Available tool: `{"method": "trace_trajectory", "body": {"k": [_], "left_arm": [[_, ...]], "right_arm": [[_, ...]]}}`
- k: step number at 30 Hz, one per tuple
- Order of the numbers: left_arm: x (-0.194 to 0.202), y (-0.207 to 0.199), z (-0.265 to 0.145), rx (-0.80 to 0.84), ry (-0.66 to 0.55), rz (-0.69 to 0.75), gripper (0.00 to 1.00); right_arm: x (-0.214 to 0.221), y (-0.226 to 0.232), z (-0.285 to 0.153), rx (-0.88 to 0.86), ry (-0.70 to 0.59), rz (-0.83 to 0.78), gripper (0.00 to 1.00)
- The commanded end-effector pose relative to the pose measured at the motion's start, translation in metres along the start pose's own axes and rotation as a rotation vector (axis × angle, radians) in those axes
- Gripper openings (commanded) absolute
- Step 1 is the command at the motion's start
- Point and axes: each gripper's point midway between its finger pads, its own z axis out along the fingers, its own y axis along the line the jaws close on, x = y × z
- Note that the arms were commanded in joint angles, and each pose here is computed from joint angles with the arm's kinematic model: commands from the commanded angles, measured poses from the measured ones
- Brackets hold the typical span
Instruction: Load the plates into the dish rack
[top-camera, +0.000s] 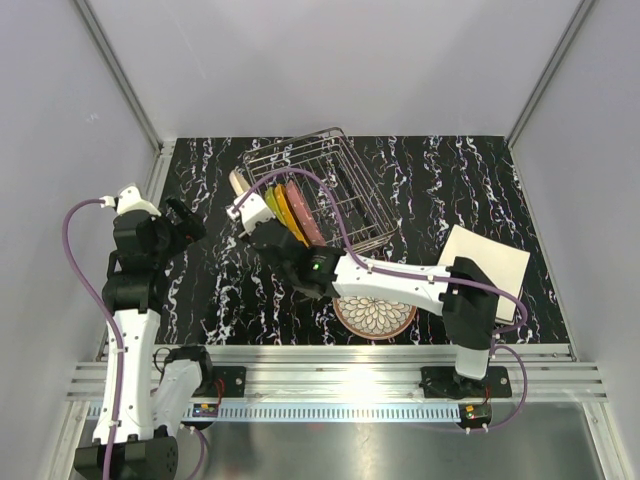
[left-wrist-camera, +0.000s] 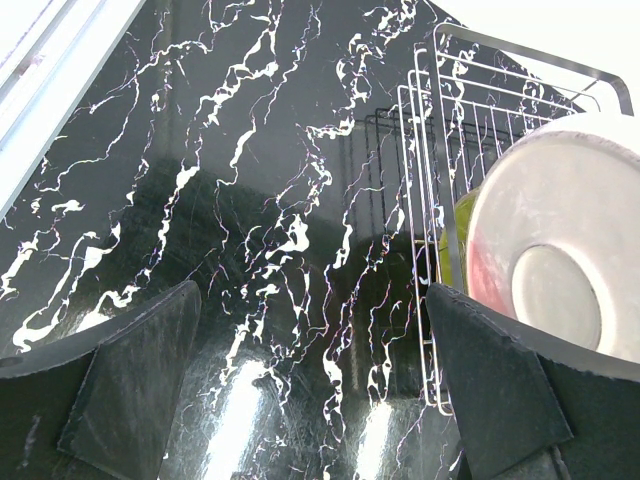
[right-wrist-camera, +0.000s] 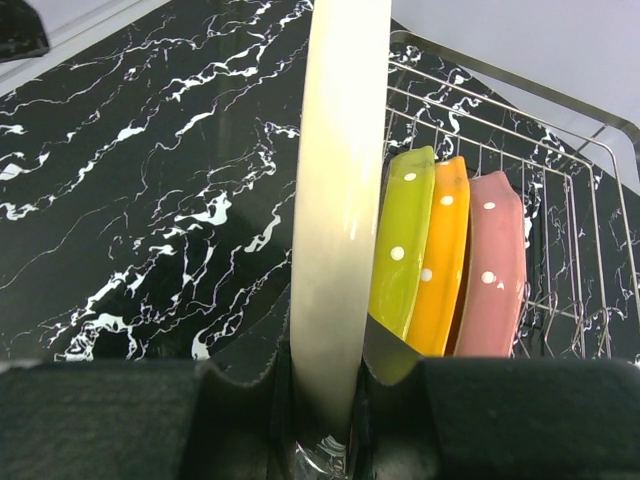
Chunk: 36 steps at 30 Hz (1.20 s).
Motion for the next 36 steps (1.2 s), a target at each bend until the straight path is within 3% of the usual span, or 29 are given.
{"method": "trace_trajectory", "body": {"k": [1,36], "left_arm": [[-0.009,-0.008,0.002,0.034,-0.035,-0.001,0.99],[-0.008,-0.009,0.003,0.038,-0.029,0.0,0.99]], "right_arm": [[-0.064,-0.038,-0.001,0.119,-0.161,0.144,0.0],[-0.001,-0.035,0.03,0.056,-0.043,0.256,0.0]]}}
